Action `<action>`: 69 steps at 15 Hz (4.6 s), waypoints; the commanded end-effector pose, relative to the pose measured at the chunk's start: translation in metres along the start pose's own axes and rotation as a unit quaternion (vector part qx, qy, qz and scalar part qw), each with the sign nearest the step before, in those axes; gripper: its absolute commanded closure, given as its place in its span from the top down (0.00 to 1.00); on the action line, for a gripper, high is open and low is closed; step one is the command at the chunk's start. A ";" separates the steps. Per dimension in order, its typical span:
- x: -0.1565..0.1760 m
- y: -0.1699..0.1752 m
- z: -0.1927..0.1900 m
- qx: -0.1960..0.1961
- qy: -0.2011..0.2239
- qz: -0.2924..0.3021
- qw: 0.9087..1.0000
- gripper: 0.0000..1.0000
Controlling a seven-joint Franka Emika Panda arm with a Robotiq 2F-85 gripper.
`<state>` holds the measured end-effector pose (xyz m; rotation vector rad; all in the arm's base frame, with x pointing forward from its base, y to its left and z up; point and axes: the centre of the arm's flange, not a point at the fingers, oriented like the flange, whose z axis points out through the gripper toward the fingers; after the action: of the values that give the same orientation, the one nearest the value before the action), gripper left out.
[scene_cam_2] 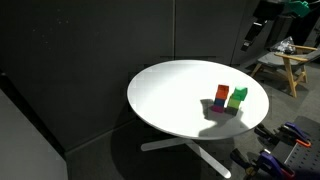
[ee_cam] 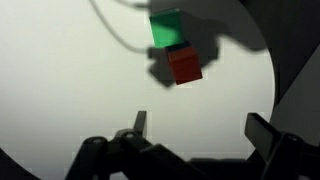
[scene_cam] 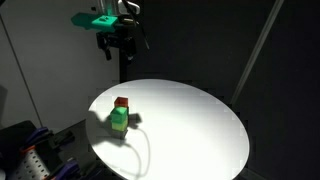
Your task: Put the orange block on top of the green block
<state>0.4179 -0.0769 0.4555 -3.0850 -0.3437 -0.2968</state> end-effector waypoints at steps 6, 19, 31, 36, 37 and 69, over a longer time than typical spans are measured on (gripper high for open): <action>-0.012 -0.004 0.024 0.041 -0.003 -0.046 0.998 1.00; 0.022 -0.023 0.044 0.004 0.009 -0.075 0.997 1.00; 0.050 -0.023 0.064 0.004 -0.001 -0.080 0.997 1.00; 0.052 -0.023 0.065 0.004 -0.001 -0.080 0.997 1.00; 0.052 -0.023 0.065 0.004 -0.001 -0.080 0.997 1.00; 0.039 -0.019 0.169 0.023 -0.067 -0.122 0.990 1.00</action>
<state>0.4841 -0.0354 0.3013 -3.0359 -0.6998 -0.0658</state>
